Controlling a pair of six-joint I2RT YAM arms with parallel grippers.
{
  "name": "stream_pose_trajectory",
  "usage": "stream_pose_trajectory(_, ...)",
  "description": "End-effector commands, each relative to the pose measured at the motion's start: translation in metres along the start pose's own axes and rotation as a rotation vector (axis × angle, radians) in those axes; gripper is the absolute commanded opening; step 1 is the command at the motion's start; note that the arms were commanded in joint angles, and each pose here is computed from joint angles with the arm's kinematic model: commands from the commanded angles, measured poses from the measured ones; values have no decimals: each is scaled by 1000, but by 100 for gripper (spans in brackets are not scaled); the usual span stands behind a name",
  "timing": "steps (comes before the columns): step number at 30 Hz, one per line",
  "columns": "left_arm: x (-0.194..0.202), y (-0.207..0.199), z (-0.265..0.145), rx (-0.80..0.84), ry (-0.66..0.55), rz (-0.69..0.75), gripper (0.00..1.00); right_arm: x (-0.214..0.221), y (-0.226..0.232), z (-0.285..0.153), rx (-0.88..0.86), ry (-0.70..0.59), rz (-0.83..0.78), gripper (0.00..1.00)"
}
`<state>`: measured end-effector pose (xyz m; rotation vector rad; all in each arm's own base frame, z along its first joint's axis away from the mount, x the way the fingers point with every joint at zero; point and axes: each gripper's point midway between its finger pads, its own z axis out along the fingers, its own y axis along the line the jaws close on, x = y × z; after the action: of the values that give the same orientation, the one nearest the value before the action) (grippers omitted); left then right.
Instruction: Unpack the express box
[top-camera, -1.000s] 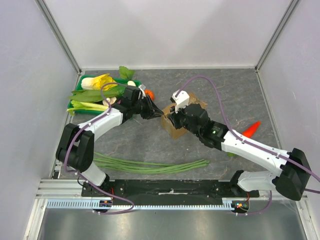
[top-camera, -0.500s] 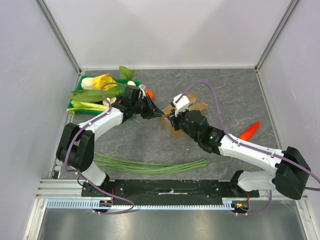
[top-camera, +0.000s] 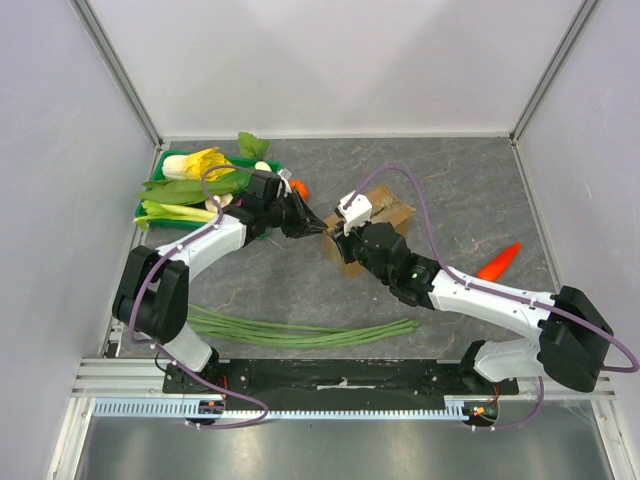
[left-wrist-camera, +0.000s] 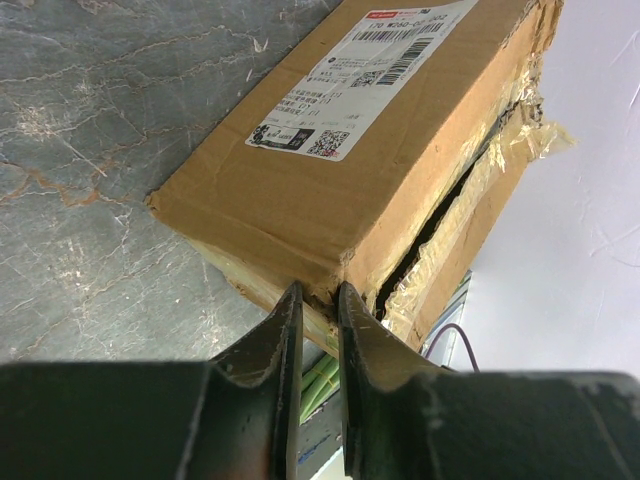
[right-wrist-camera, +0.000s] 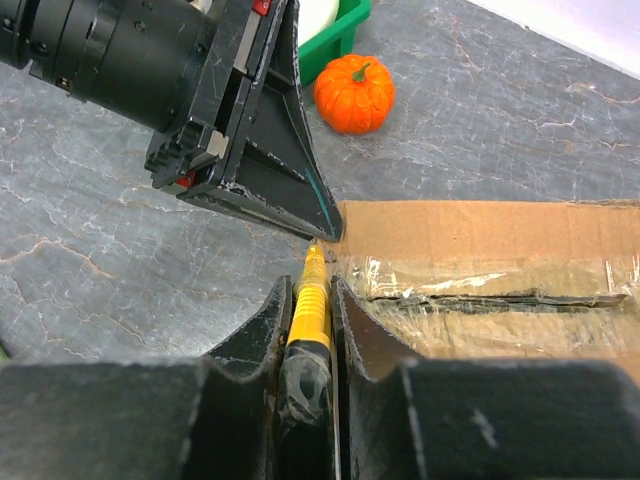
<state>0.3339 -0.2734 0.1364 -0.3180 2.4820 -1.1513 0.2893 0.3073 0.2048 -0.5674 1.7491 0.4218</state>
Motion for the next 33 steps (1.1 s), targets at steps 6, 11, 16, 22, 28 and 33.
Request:
stream_pose_trajectory(6,6,5,1,-31,33,-52,2,13,-1,-12,14,11,-39,0)
stream_pose_trajectory(11,6,6,2,-35,30,-54,2,22,-8,-20,41,24,-62,0)
stream_pose_trajectory(16,6,8,2,-45,30,-53,2,21,-12,-24,51,19,-65,0)
stream_pose_trajectory(22,7,6,1,-36,37,-46,2,-8,-12,-24,61,-41,-45,0)
stream_pose_trajectory(28,7,5,1,-30,36,-42,2,-26,-5,-13,52,-60,-36,0)
stream_pose_trajectory(33,9,8,2,-35,42,-45,2,-15,-4,-6,58,-31,-53,0)
